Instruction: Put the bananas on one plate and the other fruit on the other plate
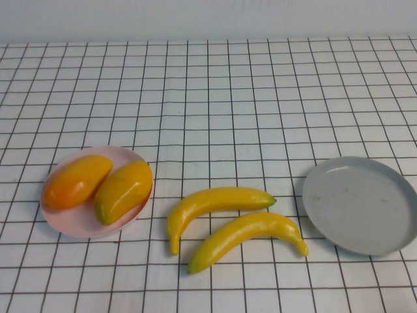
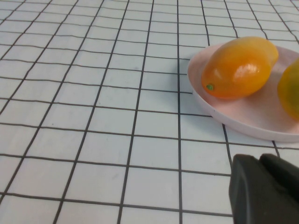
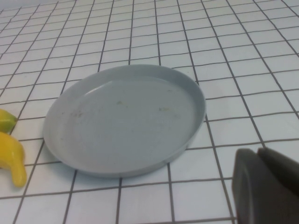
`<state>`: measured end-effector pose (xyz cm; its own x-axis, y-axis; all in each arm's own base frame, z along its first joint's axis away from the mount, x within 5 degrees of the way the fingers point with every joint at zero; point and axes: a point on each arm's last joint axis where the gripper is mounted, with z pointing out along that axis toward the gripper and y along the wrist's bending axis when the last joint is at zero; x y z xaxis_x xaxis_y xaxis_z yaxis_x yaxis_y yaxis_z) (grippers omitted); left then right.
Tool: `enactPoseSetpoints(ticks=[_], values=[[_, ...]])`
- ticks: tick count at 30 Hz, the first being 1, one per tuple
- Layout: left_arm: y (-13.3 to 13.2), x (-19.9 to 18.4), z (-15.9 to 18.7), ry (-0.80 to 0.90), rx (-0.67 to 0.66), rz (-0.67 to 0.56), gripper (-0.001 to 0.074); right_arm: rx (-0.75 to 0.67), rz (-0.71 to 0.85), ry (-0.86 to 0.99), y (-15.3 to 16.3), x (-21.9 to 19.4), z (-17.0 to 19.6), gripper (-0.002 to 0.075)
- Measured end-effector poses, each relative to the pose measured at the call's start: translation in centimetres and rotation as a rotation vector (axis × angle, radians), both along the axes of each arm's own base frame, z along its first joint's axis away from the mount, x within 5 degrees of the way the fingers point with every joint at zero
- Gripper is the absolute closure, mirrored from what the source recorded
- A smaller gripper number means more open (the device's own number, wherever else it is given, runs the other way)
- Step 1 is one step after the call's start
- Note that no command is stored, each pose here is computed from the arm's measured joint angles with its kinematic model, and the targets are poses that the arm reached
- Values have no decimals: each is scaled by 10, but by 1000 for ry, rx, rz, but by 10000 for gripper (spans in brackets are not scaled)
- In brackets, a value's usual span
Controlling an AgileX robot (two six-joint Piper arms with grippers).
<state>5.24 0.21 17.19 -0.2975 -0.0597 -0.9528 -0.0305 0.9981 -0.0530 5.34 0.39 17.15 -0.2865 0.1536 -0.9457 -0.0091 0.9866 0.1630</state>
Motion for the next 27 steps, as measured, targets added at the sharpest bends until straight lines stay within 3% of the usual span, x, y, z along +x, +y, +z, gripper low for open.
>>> enactPoseSetpoints(ticks=[12, 15, 17, 20, 27], values=[[0, 0, 0, 0, 0, 0, 735, 6, -2, -5, 0, 0, 0, 741], [0, 0, 0, 0, 0, 0, 735, 329, -6, -38, 7, 1, 6, 741], [0, 0, 0, 0, 0, 0, 735, 720, -15, -41, 13, 1, 13, 741], [0, 0, 0, 0, 0, 0, 735, 1106, -23, -49, 16, 1, 21, 741], [0, 0, 0, 0, 0, 0, 735, 1058, -77, -190, 6, 3, 28, 741]])
